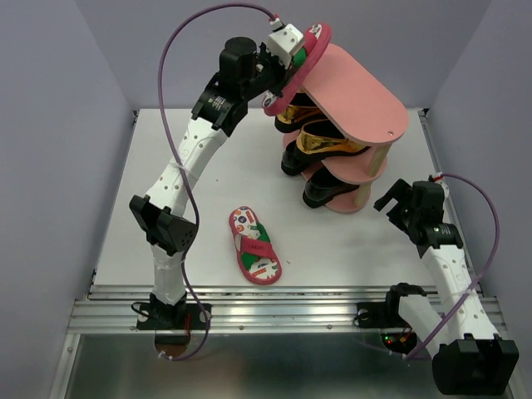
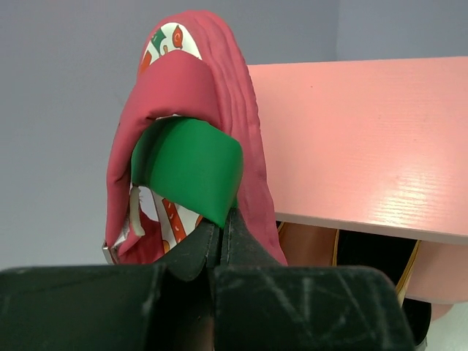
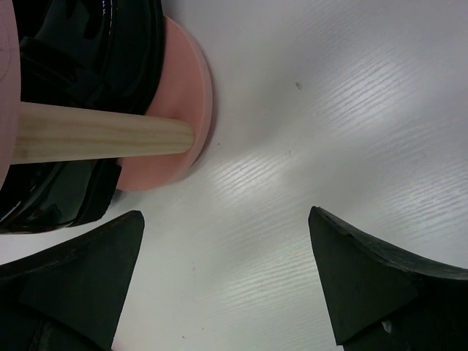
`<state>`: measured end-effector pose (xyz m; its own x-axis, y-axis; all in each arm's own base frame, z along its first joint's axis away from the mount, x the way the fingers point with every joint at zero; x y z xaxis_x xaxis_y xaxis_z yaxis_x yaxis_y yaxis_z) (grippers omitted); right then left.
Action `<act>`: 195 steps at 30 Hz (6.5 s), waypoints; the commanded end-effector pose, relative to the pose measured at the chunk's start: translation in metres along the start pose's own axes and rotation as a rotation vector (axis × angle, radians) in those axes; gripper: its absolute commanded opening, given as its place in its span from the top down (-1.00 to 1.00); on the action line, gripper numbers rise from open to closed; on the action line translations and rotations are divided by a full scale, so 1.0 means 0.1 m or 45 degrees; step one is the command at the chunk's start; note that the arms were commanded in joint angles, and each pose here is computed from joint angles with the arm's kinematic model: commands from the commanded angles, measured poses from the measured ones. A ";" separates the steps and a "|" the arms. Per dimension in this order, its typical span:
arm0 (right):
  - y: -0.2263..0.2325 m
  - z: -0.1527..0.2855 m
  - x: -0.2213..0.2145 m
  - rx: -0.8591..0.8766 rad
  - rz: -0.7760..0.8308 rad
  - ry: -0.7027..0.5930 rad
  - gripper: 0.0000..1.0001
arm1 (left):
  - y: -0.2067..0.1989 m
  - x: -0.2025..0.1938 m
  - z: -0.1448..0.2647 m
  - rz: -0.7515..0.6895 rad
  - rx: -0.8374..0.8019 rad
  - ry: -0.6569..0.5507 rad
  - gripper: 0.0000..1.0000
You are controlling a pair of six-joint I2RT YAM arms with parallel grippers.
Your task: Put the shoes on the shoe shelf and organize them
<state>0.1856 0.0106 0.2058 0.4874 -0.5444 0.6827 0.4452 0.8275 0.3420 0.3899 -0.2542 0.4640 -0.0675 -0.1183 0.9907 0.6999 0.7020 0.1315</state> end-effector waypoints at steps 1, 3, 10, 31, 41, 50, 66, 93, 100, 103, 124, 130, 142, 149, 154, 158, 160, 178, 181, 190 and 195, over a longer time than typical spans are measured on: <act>0.04 0.10 0.12 0.021 -0.003 -0.070 -1.00 | -0.04 0.69 0.16 -0.173 -0.057 -0.374 1.00; 0.05 0.11 0.13 0.022 -0.004 -0.071 -1.00 | -0.04 0.66 0.11 -0.187 -0.084 -0.372 1.00; 0.04 0.10 0.13 0.014 -0.003 -0.067 -1.00 | -0.14 0.55 -0.09 -0.281 -0.188 -0.373 1.00; 0.05 0.11 0.13 0.018 -0.004 -0.062 -1.00 | -0.43 0.53 -0.32 -0.294 -0.371 -0.465 1.00; 0.04 0.10 0.12 0.017 -0.004 -0.060 -1.00 | -0.54 0.38 -0.43 -0.255 -0.422 -0.431 1.00; 0.04 0.10 0.11 0.025 0.000 -0.058 -1.00 | -0.50 0.57 -0.31 -0.193 -0.327 -0.475 0.05; 0.04 0.10 0.10 0.028 -0.006 -0.058 -1.00 | -0.33 1.14 0.51 0.206 0.103 -0.585 -0.82; 0.04 0.07 0.08 0.037 0.005 -0.041 -1.00 | -0.31 -0.18 0.38 1.438 0.159 -0.127 -0.81; 0.04 0.06 0.08 0.035 0.005 -0.038 -1.00 | -0.32 -0.34 0.33 1.571 0.008 -0.119 -0.75; 0.04 0.06 0.09 0.034 0.007 -0.043 -1.00 | -0.36 -0.38 0.34 1.611 -0.051 -0.139 -0.73; 0.05 0.06 0.09 0.036 0.005 -0.042 -1.00 | -0.43 -0.08 0.59 1.586 -0.083 -0.342 -0.81; 0.04 0.07 0.08 0.033 0.005 -0.041 -1.00 | -0.53 -0.18 0.44 1.626 -0.122 -0.273 -0.84; 0.04 0.07 0.08 0.030 0.001 -0.041 -1.00 | -0.62 -0.22 0.30 1.650 -0.175 -0.234 -0.82; 0.04 0.06 0.08 0.029 0.001 -0.039 -1.00 | -0.63 -0.24 0.18 1.664 -0.199 -0.229 -0.62; 0.04 0.06 0.08 0.029 0.001 -0.039 -1.00 | -0.62 -0.21 0.14 1.663 -0.212 -0.241 -0.53; 0.04 0.06 0.08 0.029 0.003 -0.039 -1.00 | -0.62 -0.23 0.12 1.662 -0.214 -0.232 -0.53; 0.04 0.06 0.08 0.029 0.003 -0.039 -1.00 | -0.62 -0.25 0.10 1.668 -0.213 -0.226 -0.42; 0.04 0.07 0.08 0.036 -0.002 -0.046 -1.00 | -0.09 -0.04 0.02 1.550 -0.193 -0.200 1.00; 0.04 0.08 0.08 0.036 0.000 -0.046 -1.00 | 0.09 -0.08 -0.02 1.543 -0.204 -0.173 1.00; 0.04 0.08 0.09 0.035 -0.002 -0.049 -1.00 | 0.26 -0.24 -0.10 1.571 -0.244 -0.083 1.00; 0.04 0.09 0.09 0.035 0.000 -0.049 -1.00 | 0.26 -0.36 -0.14 1.600 -0.252 -0.059 0.84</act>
<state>0.1825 0.0112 0.2058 0.4951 -0.5453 0.6764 0.4443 0.8279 0.3422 0.4194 -0.2478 0.4187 0.7281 0.5678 0.3840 0.3232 0.2097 -0.9228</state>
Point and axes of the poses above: each gripper's point midway between its finger pads, its own z axis back along the fingers, its own y axis along the line the jaws close on, x = y × z, the point moved 10 cm from there along z, back along the fingers, and after that the axes turned 5 degrees about z, right-handed, at the moved point
